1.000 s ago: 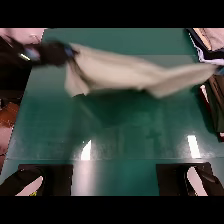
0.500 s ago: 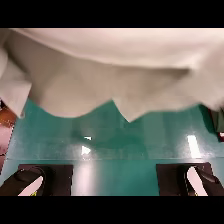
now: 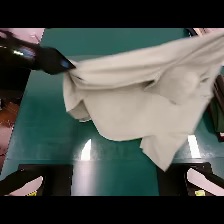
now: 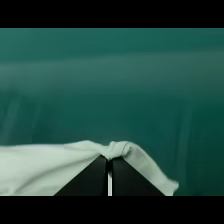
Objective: Fold the shirts.
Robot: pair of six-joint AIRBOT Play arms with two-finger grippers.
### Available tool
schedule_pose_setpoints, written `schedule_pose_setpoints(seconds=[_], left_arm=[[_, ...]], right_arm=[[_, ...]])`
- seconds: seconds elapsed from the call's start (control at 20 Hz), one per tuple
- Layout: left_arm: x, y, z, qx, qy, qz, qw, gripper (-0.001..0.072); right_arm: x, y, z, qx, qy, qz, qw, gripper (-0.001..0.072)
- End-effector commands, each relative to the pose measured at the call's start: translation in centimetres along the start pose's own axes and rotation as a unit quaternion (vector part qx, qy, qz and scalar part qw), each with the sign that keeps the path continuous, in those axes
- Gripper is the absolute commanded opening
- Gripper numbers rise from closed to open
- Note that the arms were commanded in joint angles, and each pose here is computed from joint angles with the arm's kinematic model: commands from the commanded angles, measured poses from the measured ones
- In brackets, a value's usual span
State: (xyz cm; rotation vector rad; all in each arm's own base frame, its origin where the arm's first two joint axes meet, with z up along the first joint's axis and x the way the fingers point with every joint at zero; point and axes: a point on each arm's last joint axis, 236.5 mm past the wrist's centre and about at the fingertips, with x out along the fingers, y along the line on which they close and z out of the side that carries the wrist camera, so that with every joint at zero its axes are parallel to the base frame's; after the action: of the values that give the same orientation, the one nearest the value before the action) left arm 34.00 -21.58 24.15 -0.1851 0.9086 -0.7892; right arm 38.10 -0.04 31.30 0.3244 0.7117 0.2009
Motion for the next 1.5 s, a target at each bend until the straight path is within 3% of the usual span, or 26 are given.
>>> schedule_pose_setpoints(seconds=[0.0,0.15,0.2,0.25,0.3,0.35,0.4,0.5,0.55,0.9,1.15,1.45], left_arm=[[9.1,7.8,-2.4,-0.061,0.069,0.016,0.996,0.0024],[13.2,15.3,0.1,-0.149,0.007,0.053,0.987,0.0025],[13.4,17.1,0.5,-0.182,-0.009,0.055,0.982,0.008],[13.3,18.1,0.8,-0.199,-0.02,0.051,0.978,0.0356],[12.7,18.9,1.1,-0.214,-0.029,0.048,0.975,0.0583],[11.9,19.6,1.4,-0.223,-0.035,0.048,0.973,0.0551],[10.9,20.4,1.6,-0.228,-0.039,0.049,0.972,0.0548],[8.4,21.5,1.6,-0.236,-0.035,0.051,0.97,0.0547],[7.4,21.8,1.0,-0.237,-0.021,0.048,0.97,0.0548],[7.4,22.7,-11.8,-0.264,0.165,0.064,0.948,0.0547],[8.7,21.6,-19.7,-0.295,0.165,0.081,0.938,0.0547],[11.6,19.6,-24.3,-0.317,0.137,0.038,0.938,0.0546]], right_arm=[[12.2,-3.7,-4.3,0.007,0.109,-0.032,0.994,0.0011],[20.2,-4.8,-4.8,0.006,0.105,-0.036,0.994,0.0014],[21.8,-4.9,-4.9,0.006,0.107,-0.035,0.994,0.0015],[23.0,-5.0,-5.0,0.006,0.111,-0.033,0.993,0.0022],[23.7,-5.1,-4.9,0.006,0.115,-0.032,0.993,0.0187],[24.2,-5.0,-4.6,0.009,0.116,-0.026,0.993,0.0468],[24.2,-4.9,-4.1,0.009,0.115,-0.024,0.993,0.0498],[22.9,-4.9,-2.4,0.004,0.101,-0.025,0.995,0.0412],[21.8,-4.8,-1.7,0.002,0.093,-0.025,0.995,0.0404],[15.6,-4.2,-1.2,-0.006,0.068,-0.034,0.997,0.0404],[13.7,-3.9,-3.3,0.0,0.051,-0.038,0.998,0.0404],[12.3,-3.9,-5.0,0.006,0.028,-0.043,0.999,0.0404]])
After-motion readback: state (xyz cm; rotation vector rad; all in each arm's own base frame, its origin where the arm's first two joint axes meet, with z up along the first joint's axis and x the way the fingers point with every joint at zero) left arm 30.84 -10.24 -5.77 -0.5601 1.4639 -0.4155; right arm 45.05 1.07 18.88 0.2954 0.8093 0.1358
